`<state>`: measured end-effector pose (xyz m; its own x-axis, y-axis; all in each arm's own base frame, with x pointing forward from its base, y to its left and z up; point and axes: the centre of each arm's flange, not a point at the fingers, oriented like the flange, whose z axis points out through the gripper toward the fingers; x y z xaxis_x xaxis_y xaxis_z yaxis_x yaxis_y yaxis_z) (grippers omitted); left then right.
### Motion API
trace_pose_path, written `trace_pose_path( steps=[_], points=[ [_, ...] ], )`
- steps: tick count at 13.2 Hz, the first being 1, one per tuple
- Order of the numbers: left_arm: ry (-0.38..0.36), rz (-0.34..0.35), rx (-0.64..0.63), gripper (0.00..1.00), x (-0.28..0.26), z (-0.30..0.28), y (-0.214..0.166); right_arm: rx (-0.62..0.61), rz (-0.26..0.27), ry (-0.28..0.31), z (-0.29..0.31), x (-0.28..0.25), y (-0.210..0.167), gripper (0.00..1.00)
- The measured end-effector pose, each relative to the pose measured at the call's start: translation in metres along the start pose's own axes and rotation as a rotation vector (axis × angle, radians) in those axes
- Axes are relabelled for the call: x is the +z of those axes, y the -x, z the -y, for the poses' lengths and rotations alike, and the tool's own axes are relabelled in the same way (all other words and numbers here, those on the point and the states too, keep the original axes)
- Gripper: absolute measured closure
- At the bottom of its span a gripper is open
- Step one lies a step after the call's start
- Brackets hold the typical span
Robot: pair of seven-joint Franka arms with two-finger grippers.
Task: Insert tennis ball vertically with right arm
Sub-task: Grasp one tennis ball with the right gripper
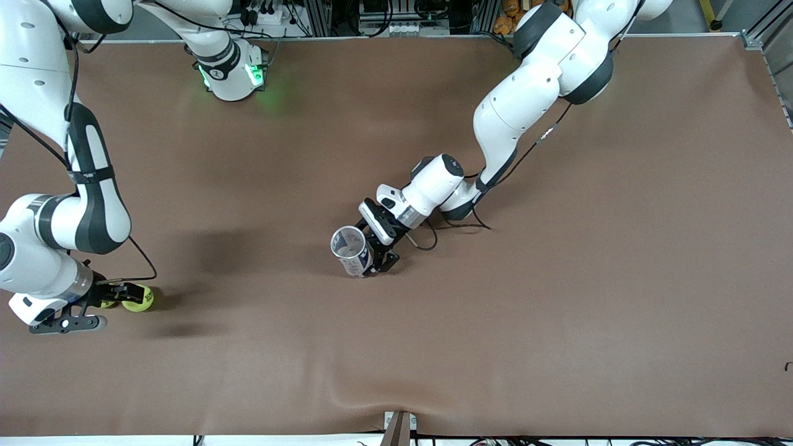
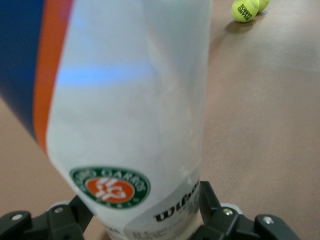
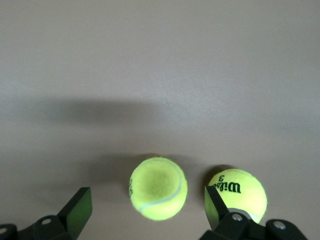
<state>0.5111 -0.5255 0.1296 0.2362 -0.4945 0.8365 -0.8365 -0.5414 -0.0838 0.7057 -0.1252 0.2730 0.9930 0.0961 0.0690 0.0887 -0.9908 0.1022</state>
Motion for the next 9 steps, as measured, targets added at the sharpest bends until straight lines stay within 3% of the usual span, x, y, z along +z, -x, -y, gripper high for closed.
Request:
trace_pose_path(
  steps=[6,9],
  points=[
    [-0.001,0.003,-0.002,0.11,0.000,0.001,0.002,-0.015,0.046,-0.014,0.005,0.041,0.008,0.00],
    [-0.001,0.004,-0.002,0.01,0.000,0.002,0.002,-0.041,0.056,0.006,0.006,0.047,0.009,0.00]
  ],
)
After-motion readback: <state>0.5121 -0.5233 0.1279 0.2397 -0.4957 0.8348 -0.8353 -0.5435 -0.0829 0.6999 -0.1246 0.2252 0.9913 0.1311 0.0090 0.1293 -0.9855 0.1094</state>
